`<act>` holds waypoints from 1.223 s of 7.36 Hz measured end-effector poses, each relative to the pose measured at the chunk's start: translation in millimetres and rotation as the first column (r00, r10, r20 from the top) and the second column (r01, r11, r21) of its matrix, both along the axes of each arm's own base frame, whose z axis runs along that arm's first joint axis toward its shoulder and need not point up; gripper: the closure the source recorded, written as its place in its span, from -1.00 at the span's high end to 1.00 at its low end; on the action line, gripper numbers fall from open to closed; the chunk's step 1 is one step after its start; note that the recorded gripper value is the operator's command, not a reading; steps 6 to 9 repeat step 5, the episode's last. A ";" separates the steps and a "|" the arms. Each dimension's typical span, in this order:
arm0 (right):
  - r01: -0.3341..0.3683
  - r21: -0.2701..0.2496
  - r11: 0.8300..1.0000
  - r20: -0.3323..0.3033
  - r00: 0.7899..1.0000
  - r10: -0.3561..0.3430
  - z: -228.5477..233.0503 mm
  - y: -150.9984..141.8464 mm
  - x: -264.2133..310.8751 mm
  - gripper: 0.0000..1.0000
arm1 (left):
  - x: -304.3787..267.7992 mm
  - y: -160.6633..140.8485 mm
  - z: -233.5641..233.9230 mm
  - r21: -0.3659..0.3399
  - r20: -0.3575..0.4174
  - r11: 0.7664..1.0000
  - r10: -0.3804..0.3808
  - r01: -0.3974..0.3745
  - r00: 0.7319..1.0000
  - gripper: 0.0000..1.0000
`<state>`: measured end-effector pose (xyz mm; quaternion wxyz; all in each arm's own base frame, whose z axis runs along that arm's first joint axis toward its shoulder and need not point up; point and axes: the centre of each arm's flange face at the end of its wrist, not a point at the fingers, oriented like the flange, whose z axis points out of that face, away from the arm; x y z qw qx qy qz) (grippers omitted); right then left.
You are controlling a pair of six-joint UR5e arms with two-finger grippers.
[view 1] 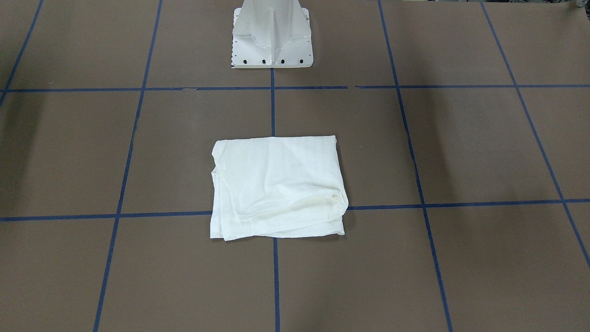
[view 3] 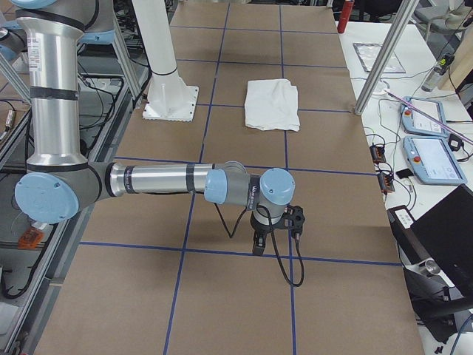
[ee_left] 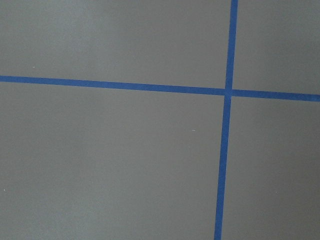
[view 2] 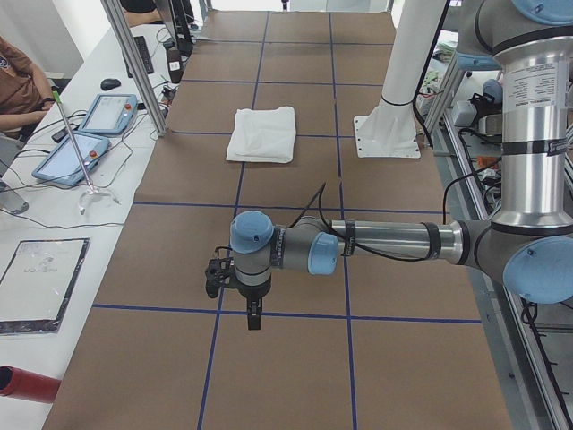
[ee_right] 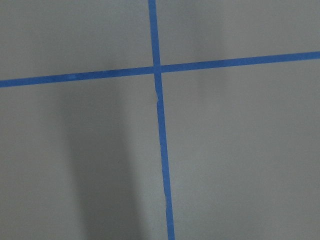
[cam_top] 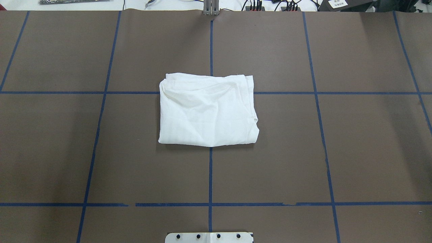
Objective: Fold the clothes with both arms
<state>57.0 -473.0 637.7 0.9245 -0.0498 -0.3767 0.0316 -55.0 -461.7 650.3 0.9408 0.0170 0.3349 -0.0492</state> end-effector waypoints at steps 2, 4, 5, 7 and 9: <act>0.000 0.000 1.000 0.000 1.000 0.000 -0.2 -0.1 0.0 1.00 | 0.5 -1.5 -0.6 0.001 0.000 1.000 0.001 -0.001 1.000 1.00; 0.000 -0.001 1.000 0.000 1.000 0.000 0.6 1.0 0.0 1.00 | 0.8 -3.8 -0.7 0.002 0.000 1.000 0.001 -0.001 1.000 1.00; 0.000 -0.002 1.000 0.001 1.000 0.000 1.1 1.6 -0.1 1.00 | 0.8 -4.1 -0.2 0.002 0.000 1.000 0.001 -0.001 1.000 1.00; 0.000 -0.002 1.000 0.001 1.000 0.000 1.1 1.6 -0.1 1.00 | 0.8 -4.1 -0.2 0.002 0.000 1.000 0.001 -0.001 1.000 1.00; 0.000 -0.002 1.000 0.001 1.000 0.000 1.1 1.6 -0.1 1.00 | 0.8 -4.1 -0.2 0.002 0.000 1.000 0.001 -0.001 1.000 1.00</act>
